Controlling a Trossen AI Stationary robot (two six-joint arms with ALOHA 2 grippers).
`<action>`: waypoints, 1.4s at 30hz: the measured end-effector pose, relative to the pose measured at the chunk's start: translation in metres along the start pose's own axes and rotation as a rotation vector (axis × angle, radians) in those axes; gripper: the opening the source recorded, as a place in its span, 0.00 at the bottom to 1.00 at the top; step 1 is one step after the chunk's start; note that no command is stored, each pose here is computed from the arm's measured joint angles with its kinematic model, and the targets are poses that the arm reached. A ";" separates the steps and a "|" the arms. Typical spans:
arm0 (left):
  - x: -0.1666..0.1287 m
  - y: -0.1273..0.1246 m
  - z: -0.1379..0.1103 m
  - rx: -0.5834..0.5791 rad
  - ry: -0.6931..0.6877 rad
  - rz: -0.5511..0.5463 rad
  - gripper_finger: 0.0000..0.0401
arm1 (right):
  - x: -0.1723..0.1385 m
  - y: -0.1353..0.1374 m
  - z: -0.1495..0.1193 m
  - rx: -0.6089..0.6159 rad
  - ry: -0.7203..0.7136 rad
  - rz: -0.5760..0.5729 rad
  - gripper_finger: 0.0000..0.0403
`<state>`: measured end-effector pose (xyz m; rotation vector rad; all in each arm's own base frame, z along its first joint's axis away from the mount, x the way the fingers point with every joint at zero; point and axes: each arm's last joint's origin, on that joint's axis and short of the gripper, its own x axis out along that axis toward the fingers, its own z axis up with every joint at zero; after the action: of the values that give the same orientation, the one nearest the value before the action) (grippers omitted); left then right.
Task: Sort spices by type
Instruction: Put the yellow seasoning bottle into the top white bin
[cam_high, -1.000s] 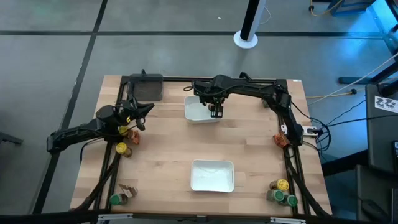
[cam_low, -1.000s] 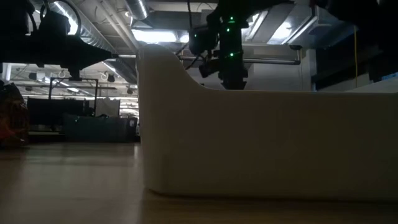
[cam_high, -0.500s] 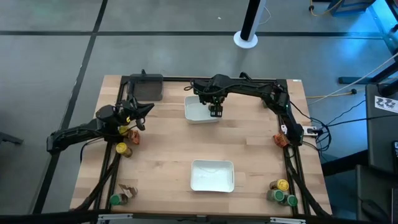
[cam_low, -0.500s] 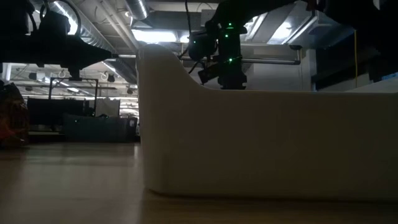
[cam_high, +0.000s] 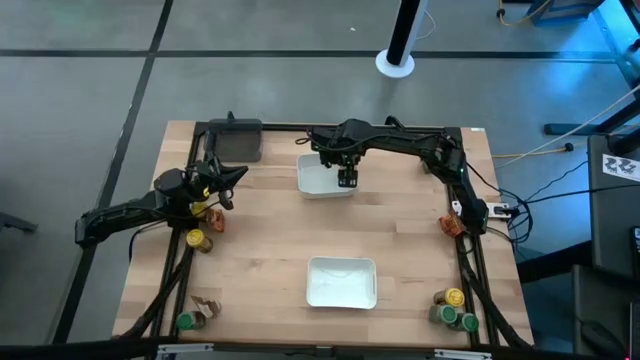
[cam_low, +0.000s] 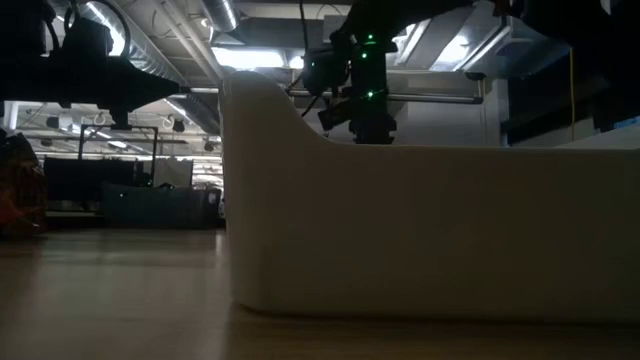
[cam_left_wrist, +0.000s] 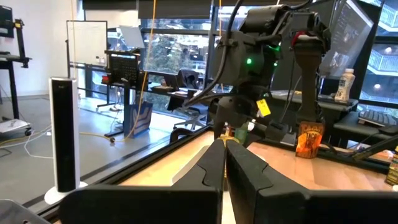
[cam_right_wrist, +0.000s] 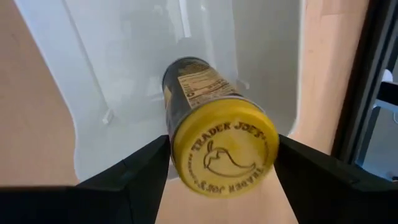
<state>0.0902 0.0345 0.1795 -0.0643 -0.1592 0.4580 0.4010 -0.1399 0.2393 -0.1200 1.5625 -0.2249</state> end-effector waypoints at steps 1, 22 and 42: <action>0.000 0.000 0.000 0.000 0.000 0.000 0.01 | -0.004 -0.001 0.000 0.003 -0.013 -0.005 0.68; 0.000 0.000 0.004 0.030 -0.037 0.013 0.09 | -0.114 -0.008 -0.053 0.158 -0.237 0.052 0.68; 0.014 -0.012 0.082 -0.010 0.138 -0.011 0.71 | -0.121 0.024 -0.146 0.236 -0.611 0.046 0.68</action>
<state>0.0937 0.0319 0.2635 -0.1040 -0.0266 0.4407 0.2582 -0.0803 0.3511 0.0327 0.9221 -0.3019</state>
